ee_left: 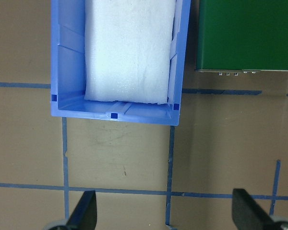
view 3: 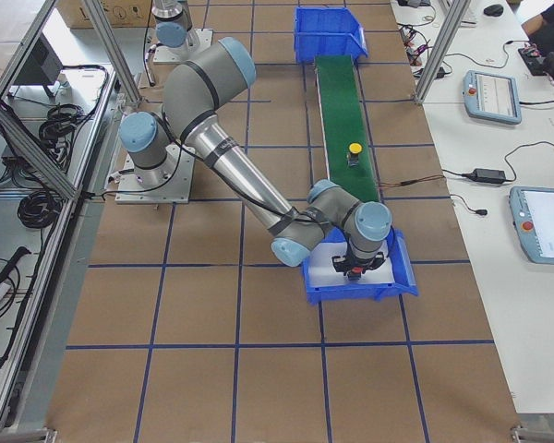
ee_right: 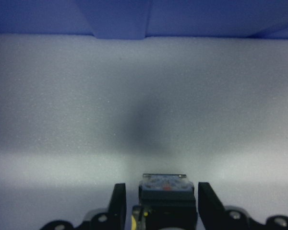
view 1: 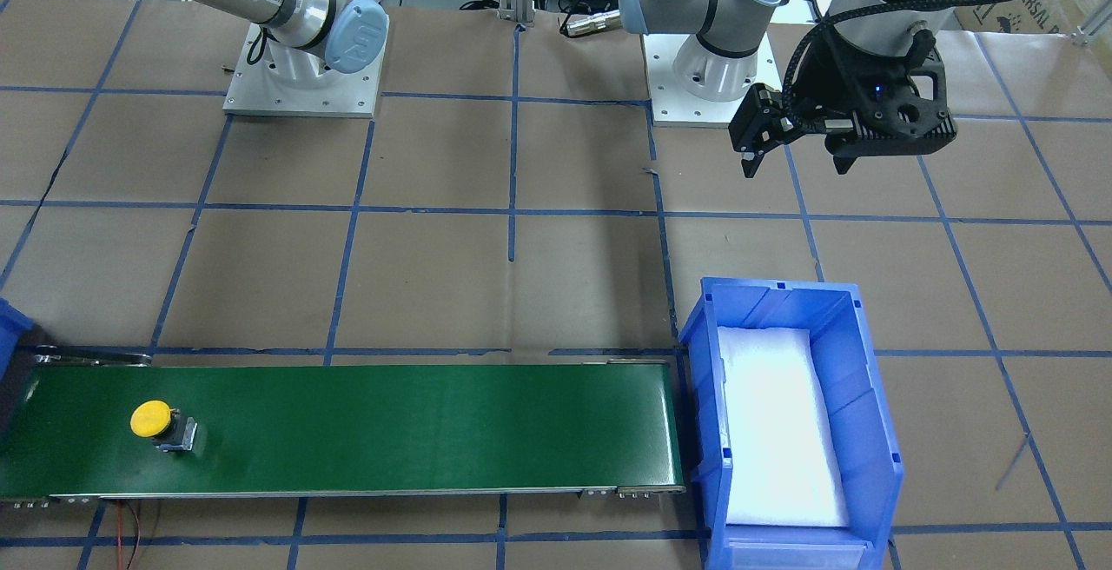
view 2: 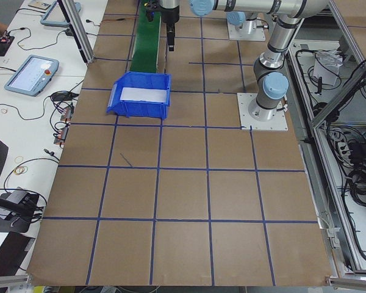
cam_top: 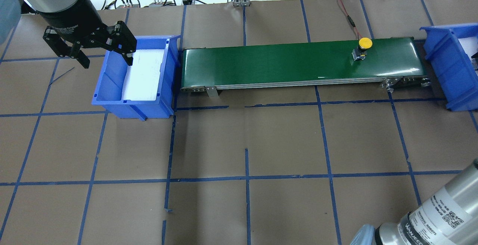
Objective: Transport two buttons from left to right
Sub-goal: 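Open the right gripper and return it over the belt end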
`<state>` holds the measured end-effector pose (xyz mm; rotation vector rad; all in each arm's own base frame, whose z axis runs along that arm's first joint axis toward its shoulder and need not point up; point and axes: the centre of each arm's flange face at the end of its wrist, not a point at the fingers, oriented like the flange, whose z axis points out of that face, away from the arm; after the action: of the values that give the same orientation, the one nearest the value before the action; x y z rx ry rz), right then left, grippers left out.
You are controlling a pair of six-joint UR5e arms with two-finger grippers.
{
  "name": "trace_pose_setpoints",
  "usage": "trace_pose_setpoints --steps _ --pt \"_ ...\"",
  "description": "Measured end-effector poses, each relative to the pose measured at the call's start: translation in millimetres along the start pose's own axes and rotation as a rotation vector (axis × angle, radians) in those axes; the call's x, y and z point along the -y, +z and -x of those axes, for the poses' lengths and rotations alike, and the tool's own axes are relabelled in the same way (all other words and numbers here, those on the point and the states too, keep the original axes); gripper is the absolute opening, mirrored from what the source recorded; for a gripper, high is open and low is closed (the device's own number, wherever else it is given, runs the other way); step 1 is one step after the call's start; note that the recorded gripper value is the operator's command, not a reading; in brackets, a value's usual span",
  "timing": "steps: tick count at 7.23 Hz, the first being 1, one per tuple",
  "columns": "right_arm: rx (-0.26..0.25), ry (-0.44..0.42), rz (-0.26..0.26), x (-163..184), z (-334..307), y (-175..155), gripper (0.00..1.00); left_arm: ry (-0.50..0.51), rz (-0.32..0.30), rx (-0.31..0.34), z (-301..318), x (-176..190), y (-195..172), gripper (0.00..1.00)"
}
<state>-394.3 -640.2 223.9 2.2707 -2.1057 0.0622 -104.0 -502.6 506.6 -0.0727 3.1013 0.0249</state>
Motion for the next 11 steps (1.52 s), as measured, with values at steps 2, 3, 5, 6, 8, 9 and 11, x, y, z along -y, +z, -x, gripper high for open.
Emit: trace_pose_setpoints --steps 2,3,5,6,8,9,11 --pt "0.002 -0.008 0.0 8.3 3.5 -29.5 1.0 -0.001 -0.002 0.0 0.5 0.2 -0.2 1.0" --pt "0.004 -0.008 -0.004 27.3 1.8 -62.7 1.0 -0.001 -0.002 0.0 1.1 0.4 -0.4 1.0" --pt "0.021 0.005 -0.005 97.4 -20.8 -105.8 1.0 0.0 -0.003 0.0 1.0 0.4 -0.5 1.0" --pt "0.035 -0.003 -0.011 146.4 -35.3 -117.0 1.0 0.0 -0.002 0.0 0.8 0.3 -0.3 1.0" --pt "0.049 -0.028 -0.014 213.4 -56.3 -110.8 1.0 0.001 0.0 0.001 0.7 0.1 -0.1 1.0" --pt "0.042 -0.036 -0.013 232.2 -64.8 -94.0 1.0 0.001 0.0 0.001 0.7 0.1 0.0 1.0" --pt "0.013 -0.046 -0.003 263.7 -64.2 -54.9 1.0 0.001 0.001 0.002 0.8 0.0 0.1 1.0"
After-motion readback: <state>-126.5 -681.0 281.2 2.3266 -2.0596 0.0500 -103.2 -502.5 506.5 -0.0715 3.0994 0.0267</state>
